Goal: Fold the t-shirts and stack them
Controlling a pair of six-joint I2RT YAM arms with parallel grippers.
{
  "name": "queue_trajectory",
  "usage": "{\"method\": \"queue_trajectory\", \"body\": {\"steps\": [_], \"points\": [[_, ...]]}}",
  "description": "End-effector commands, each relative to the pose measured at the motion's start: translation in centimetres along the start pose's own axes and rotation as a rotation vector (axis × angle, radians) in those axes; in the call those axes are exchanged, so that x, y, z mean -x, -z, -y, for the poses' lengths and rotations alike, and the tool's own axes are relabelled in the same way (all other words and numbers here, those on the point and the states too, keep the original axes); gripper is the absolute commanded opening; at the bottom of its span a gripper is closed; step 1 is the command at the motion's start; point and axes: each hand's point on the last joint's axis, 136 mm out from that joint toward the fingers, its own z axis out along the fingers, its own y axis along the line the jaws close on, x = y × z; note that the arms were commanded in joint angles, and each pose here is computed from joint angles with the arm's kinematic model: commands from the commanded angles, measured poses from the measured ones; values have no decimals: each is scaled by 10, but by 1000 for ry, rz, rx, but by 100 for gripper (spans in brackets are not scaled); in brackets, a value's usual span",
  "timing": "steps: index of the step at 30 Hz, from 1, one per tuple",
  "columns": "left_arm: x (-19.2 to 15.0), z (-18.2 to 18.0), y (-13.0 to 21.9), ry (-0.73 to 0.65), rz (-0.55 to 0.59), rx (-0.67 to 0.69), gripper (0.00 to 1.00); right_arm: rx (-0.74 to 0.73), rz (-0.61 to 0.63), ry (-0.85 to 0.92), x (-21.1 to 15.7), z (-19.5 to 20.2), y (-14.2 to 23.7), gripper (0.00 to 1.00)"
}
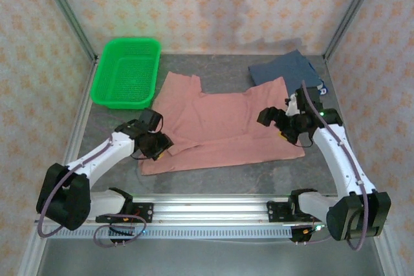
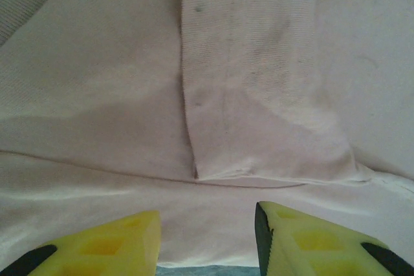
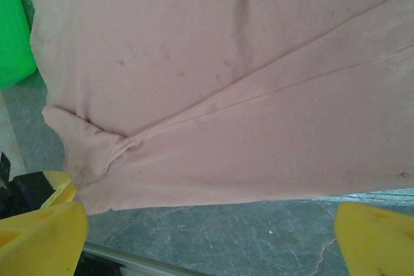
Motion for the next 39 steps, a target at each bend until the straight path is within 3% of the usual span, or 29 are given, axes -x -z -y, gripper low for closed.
{"method": "queue_trajectory", "body": {"steps": [1,13,26,39], "points": [[2,0,-12,32,16,-4,41,21,-8,19,-7,-1,-3,98],[14,11,-42,78,39,-23,35,31,-2,25,-2,-6,-7,98],[21,27,-36,53,50,-43,5,26,1,20,-4,-2,-10,98],[48,79,-46,-74,46,-27,2,48,-6,7,-6,-2,-15,98]]}}
